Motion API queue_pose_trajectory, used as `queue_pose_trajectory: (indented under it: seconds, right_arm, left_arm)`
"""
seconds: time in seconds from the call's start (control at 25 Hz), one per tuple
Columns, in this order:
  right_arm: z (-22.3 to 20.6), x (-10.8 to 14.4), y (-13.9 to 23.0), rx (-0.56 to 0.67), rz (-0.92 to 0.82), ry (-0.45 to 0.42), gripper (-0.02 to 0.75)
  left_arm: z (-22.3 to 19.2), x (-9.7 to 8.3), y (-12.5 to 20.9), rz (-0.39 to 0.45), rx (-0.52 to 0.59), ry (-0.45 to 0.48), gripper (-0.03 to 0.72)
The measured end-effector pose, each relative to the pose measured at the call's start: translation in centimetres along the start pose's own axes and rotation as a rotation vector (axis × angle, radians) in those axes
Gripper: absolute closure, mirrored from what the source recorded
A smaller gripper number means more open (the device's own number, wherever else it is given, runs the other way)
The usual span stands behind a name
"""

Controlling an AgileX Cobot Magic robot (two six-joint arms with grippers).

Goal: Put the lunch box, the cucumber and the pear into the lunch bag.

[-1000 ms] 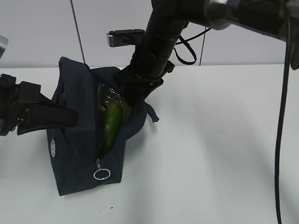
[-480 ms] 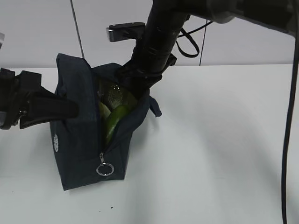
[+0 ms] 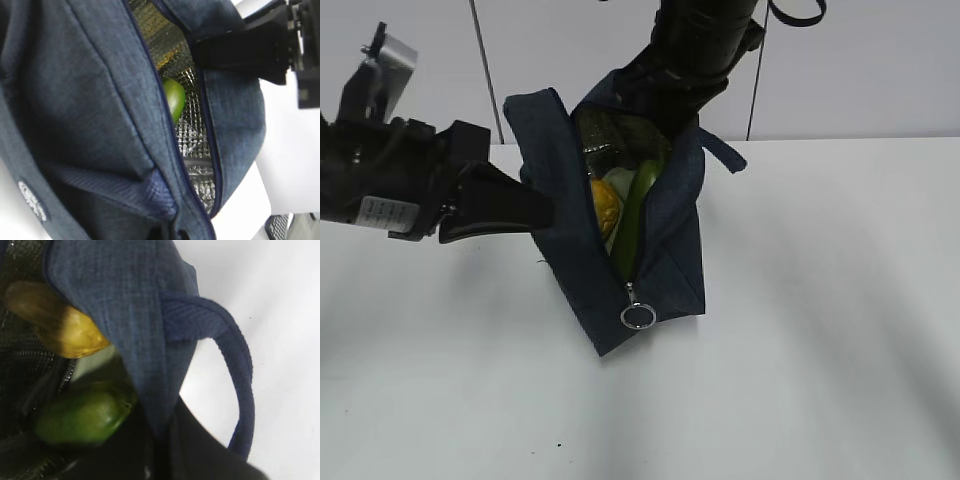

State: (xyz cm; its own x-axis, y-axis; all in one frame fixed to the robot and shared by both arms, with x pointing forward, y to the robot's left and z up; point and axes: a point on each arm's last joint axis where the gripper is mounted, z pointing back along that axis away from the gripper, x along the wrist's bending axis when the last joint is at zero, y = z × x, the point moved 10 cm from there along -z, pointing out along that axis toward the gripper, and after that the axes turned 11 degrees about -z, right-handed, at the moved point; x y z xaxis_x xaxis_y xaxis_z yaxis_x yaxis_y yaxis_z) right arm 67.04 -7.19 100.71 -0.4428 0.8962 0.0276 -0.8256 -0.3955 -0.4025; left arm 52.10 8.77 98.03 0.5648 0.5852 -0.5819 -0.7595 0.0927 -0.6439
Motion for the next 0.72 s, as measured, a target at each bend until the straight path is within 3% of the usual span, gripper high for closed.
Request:
queue_pose_trajectory:
  seconds: [0.24, 0.44, 0.72]
  right_arm:
    - [0.5, -0.4, 3.7, 0.079, -0.018, 0.021, 0.732]
    - [-0.5, 0.8, 7.0, 0.17, -0.05, -0.045, 0.732]
    - [-0.5, 1.2, 7.1, 0.164, -0.068, -0.063, 0.732]
  left_arm:
    - [-1.6, -0.4, 0.0, -0.007, 0.035, 0.026, 0.702]
    - [-1.6, -0.7, 0.6, -0.021, 0.066, 0.046, 0.702]
    - [-1.5, -0.9, 1.3, -0.049, 0.106, 0.058, 0.703]
